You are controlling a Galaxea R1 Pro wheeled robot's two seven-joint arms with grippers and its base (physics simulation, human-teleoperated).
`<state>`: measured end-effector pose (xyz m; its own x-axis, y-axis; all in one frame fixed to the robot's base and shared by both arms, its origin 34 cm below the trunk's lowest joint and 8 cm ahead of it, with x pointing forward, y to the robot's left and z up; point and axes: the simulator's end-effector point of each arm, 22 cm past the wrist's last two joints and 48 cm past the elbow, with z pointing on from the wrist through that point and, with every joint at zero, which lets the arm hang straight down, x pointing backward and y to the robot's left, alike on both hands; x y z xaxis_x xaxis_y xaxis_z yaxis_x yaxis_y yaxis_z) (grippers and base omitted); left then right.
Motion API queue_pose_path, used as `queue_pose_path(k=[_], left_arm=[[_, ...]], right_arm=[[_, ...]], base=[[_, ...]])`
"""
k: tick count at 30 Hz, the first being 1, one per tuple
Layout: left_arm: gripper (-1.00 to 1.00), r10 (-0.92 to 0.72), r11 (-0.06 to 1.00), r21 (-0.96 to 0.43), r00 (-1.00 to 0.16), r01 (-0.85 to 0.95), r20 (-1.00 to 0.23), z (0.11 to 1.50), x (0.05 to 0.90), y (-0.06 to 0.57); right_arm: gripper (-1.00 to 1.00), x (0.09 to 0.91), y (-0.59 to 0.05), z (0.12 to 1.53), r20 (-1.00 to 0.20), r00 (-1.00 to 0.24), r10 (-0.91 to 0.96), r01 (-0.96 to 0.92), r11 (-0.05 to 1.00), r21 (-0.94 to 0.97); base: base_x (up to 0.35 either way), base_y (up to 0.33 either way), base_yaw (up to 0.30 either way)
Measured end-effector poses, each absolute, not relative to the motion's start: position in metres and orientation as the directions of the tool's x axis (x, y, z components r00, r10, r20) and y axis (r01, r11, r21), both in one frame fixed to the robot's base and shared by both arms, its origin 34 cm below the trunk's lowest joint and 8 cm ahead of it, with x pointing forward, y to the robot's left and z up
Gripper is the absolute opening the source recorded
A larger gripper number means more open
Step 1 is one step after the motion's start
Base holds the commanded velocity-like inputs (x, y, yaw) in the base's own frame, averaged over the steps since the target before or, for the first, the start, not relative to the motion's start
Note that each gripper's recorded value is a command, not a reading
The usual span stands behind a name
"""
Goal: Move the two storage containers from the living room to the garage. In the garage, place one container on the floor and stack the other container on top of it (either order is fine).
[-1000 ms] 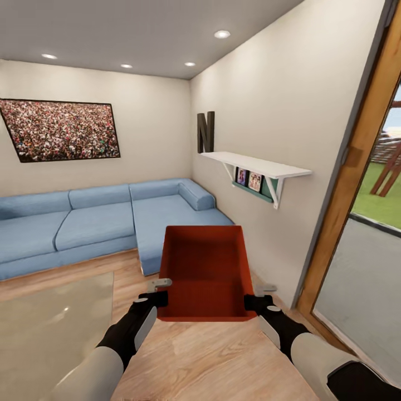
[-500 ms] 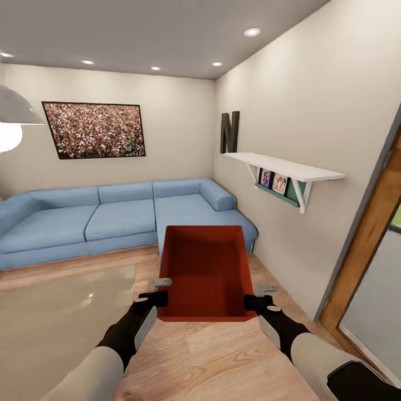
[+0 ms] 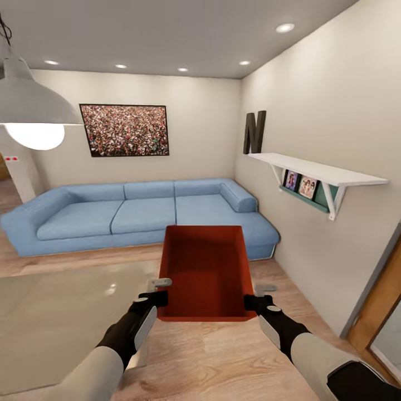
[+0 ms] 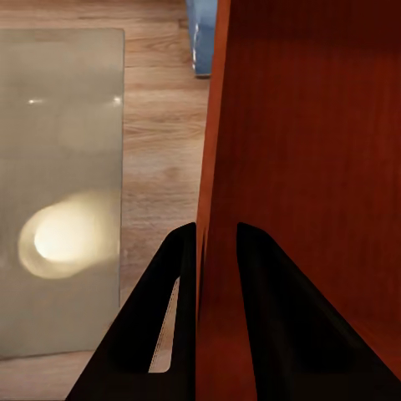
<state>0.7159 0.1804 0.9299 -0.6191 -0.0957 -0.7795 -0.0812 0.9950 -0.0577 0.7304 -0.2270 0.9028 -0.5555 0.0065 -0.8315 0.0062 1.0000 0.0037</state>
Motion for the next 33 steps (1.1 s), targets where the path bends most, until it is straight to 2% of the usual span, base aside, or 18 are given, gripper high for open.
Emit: queue_pose_path(k=[33], left_arm=[[-1.0, -0.096, 0.995, -0.058, -0.619, -0.081, -0.779, 0.9299, 0.7159, 0.1804]], right_arm=[[-1.0, 0.7304, -0.227, 0.9028, -0.832, -0.555, 0.006, 0.006, 1.0, 0.004]], base=[[0.0, 0.0, 0.269]])
